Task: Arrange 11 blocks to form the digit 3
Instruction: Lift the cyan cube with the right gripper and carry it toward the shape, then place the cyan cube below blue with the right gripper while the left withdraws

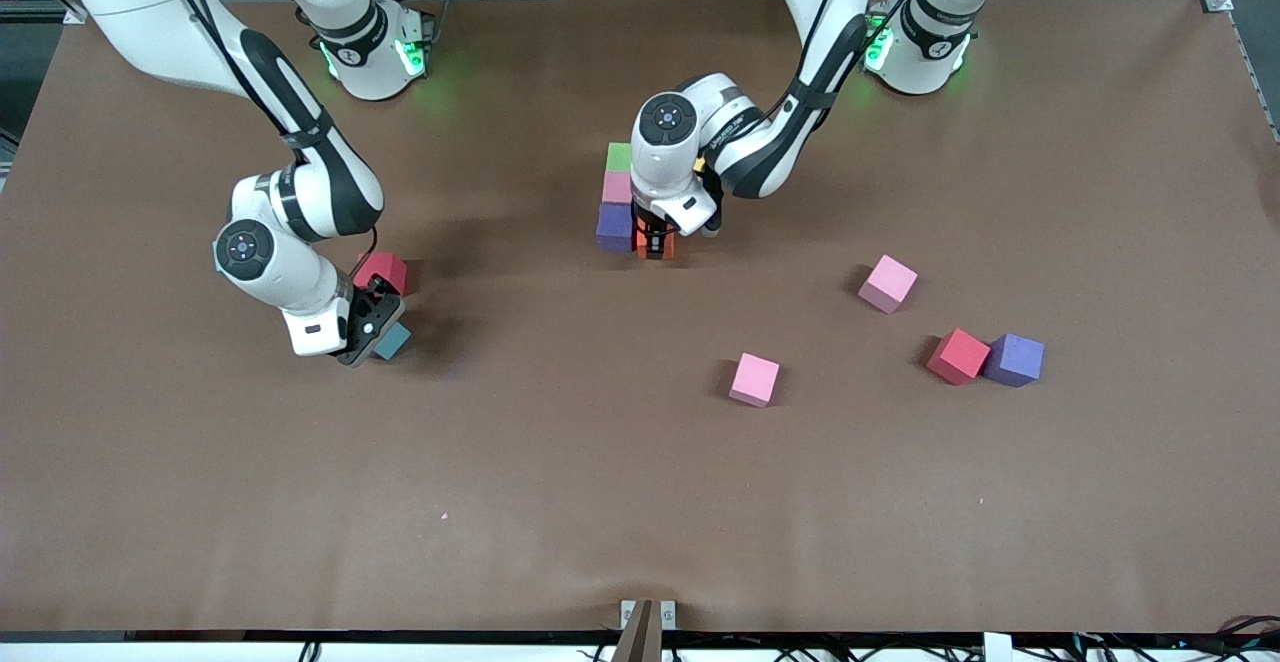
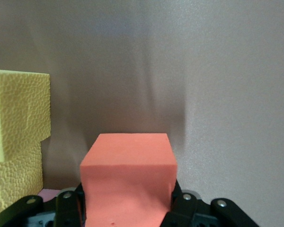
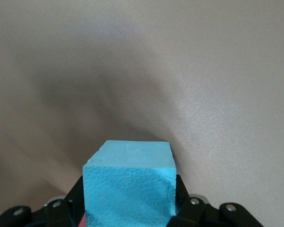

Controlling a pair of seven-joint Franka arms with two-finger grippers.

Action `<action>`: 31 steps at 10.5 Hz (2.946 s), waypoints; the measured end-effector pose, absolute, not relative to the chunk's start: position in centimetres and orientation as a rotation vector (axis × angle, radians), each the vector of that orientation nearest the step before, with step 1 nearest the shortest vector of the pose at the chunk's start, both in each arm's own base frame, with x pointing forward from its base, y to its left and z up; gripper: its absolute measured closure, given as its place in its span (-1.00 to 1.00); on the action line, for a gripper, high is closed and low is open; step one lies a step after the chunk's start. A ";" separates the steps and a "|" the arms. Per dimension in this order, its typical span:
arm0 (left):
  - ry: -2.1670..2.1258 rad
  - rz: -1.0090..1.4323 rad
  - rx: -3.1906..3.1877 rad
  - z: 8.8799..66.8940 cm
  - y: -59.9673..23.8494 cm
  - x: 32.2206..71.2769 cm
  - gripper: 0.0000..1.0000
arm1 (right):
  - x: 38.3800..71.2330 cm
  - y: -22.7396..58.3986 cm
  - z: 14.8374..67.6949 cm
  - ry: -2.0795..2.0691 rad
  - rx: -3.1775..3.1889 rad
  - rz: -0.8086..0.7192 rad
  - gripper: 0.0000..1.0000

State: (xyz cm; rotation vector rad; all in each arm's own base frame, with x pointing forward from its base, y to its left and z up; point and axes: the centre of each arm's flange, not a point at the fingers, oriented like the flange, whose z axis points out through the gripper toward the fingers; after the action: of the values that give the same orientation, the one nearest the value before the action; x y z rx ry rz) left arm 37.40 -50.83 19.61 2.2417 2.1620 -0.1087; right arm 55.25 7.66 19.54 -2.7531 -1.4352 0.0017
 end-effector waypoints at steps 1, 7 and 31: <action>2.160 -0.109 2.242 19.6 -50.9 37.4 -0.23 | 55.3 7.7 19.6 -1.439 -2.752 -0.002 -0.21; 2.145 -0.109 2.254 19.6 -51.4 36.7 -0.23 | 57.9 12.8 24.9 -1.369 -2.809 -0.126 -0.07; 1.642 0.021 2.573 38.0 -36.3 51.1 -1.00 | 45.1 45.0 20.3 0.193 -3.040 0.030 -0.07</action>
State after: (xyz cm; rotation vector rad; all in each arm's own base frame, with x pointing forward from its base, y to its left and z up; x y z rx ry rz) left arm 51.07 -36.31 37.96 2.5727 1.6424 0.0211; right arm 45.09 44.99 20.26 -3.0403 0.1929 0.0298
